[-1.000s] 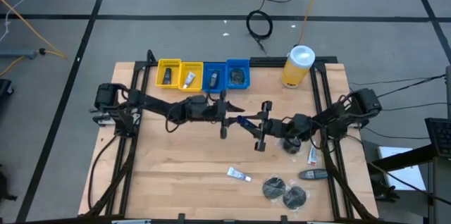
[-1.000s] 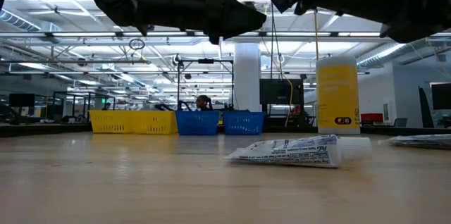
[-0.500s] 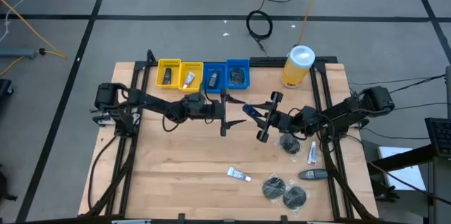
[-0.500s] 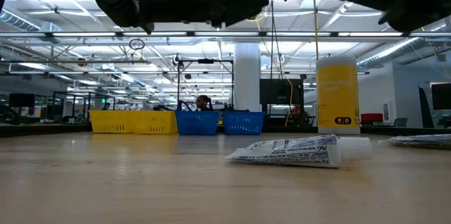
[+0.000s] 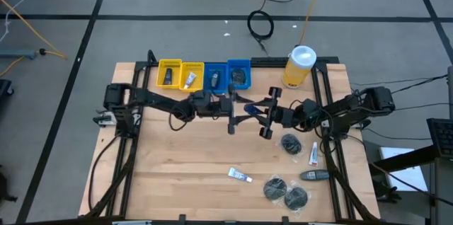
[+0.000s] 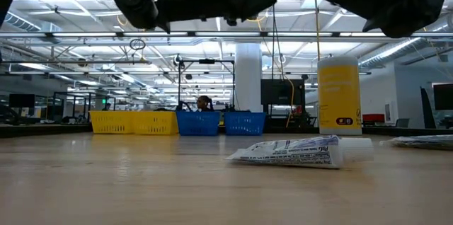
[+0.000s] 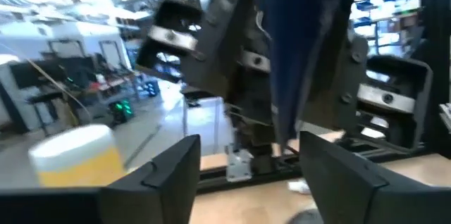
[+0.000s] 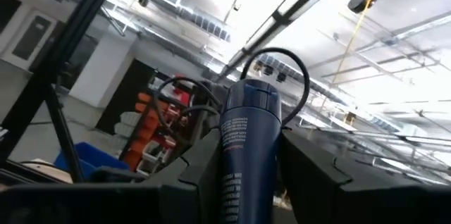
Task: Pick & Place Travel size toiletries
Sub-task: Put the blue shave cream into the left yellow bin
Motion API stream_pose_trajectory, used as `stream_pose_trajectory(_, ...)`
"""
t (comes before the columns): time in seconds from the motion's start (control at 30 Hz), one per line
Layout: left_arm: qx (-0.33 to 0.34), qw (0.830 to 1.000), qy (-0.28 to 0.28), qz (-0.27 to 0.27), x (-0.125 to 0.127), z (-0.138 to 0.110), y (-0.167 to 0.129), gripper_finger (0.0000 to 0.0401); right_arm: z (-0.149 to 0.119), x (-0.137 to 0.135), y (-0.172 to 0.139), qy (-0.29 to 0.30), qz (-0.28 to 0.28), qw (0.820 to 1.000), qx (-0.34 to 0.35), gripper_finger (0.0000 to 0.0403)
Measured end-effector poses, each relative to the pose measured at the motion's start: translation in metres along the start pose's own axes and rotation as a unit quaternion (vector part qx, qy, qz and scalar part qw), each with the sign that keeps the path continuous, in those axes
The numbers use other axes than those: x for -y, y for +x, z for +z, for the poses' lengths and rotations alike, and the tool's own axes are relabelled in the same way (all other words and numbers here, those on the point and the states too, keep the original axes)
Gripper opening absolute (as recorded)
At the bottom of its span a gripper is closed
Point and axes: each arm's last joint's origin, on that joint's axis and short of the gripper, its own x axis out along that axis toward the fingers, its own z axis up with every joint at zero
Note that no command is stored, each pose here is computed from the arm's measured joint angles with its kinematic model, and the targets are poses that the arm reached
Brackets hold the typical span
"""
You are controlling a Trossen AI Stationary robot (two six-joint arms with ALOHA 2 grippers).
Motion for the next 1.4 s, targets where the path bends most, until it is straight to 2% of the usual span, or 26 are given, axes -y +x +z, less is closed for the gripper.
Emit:
stream_pose_trajectory(0.17, 0.013, 1.0, 0.01, -0.005, 0.004, 0.005, 0.009, 0.0189, -0.002, 0.001, 0.0, 0.001, -0.001, 1.0, -0.005, 0.0125)
stream_pose_trajectory(0.8, 0.023, 1.0, 0.012, -0.017, 0.015, 0.009, 0.01, 0.0009, -0.002, 0.001, 0.0, 0.016, 0.002, 1.0, -0.007, 0.0125)
stream_pose_trajectory(0.97, 0.004, 1.0, 0.01, 0.004, 0.018, 0.006, 0.01, 0.0004, -0.004, 0.0, 0.0, 0.015, 0.005, 1.0, -0.017, 0.0126)
stream_pose_trajectory(1.13, -0.056, 0.997, 0.031, 0.047, 0.024, 0.0, 0.01, 0.0002, -0.007, -0.002, -0.003, 0.015, 0.013, 0.999, -0.04, 0.0134)
stream_pose_trajectory(1.27, -0.123, 0.987, 0.052, 0.091, 0.034, -0.008, 0.009, 0.0001, -0.003, -0.002, -0.008, 0.013, 0.013, 0.999, -0.032, 0.0169)
stream_pose_trajectory(1.4, -0.181, 0.971, 0.068, 0.139, 0.038, -0.018, 0.006, 0.0001, 0.001, 0.0, -0.013, 0.015, 0.014, 0.999, -0.025, 0.0221)
